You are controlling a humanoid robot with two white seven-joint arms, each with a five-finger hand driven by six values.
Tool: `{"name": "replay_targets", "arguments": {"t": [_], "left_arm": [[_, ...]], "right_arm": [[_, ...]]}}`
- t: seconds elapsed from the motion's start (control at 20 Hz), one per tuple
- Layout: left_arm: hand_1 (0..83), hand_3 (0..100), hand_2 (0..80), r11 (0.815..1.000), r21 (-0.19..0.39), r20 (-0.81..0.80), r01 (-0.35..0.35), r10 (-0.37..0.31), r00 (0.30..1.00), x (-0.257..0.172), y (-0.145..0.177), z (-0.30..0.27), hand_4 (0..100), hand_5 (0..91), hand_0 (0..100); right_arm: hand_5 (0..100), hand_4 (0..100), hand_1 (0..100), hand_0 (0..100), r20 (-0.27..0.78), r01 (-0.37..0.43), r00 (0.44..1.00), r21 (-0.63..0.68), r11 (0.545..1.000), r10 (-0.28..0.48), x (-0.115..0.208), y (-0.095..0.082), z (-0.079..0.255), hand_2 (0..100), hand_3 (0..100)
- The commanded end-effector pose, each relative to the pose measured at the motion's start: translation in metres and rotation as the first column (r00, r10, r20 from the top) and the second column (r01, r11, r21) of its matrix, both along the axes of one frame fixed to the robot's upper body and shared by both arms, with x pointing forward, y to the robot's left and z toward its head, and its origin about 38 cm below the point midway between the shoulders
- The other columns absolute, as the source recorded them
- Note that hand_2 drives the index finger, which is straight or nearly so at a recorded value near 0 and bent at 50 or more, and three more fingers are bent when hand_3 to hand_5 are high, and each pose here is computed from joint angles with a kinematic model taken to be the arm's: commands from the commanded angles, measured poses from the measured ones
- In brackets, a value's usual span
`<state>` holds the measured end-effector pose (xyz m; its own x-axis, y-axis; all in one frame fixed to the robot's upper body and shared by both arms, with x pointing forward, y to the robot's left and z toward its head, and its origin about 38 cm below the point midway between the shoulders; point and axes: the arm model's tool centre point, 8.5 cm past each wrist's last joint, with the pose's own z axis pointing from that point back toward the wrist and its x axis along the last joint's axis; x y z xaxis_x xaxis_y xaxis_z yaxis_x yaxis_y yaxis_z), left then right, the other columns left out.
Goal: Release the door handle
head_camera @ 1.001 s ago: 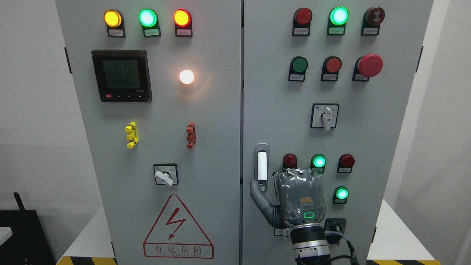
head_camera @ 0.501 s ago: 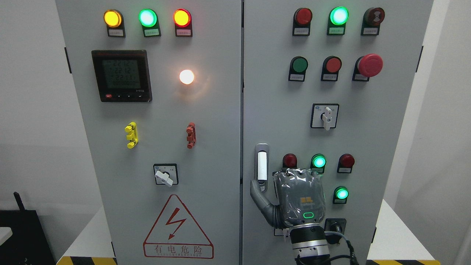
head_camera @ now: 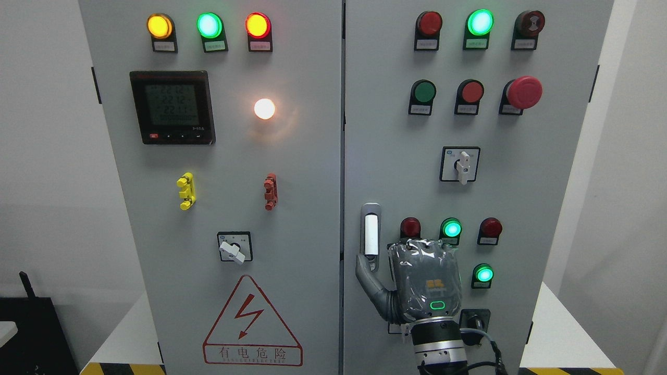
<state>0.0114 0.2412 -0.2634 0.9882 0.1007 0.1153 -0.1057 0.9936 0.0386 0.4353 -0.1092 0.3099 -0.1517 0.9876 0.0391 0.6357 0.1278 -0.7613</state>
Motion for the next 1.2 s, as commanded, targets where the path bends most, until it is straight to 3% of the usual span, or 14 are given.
{"name": "replay_targets", "arguments": {"t": [0.0,1.15], "left_arm": [[38.9,0,0.0,1.0,-0.002,0.0,-0.002,0.002,1.0,-0.0092,-0.001,-0.0005,0,0.0,12],[38.9,0,0.0,1.0,-0.002,0.0,-0.002,0.002,1.0,-0.0092,-0.001,-0.0005,0,0.0,12]], "right_arm": [[95,100,0,44,-0.001,0.001,1.0,0.003,1.0,-0.001,-0.0001,0.0001,-0.0002,100,100],[95,100,0,48,0.0,0.002,1.0,0.007,1.0,-0.002,-0.0004,0.0002,0.0003,100,100]]}}
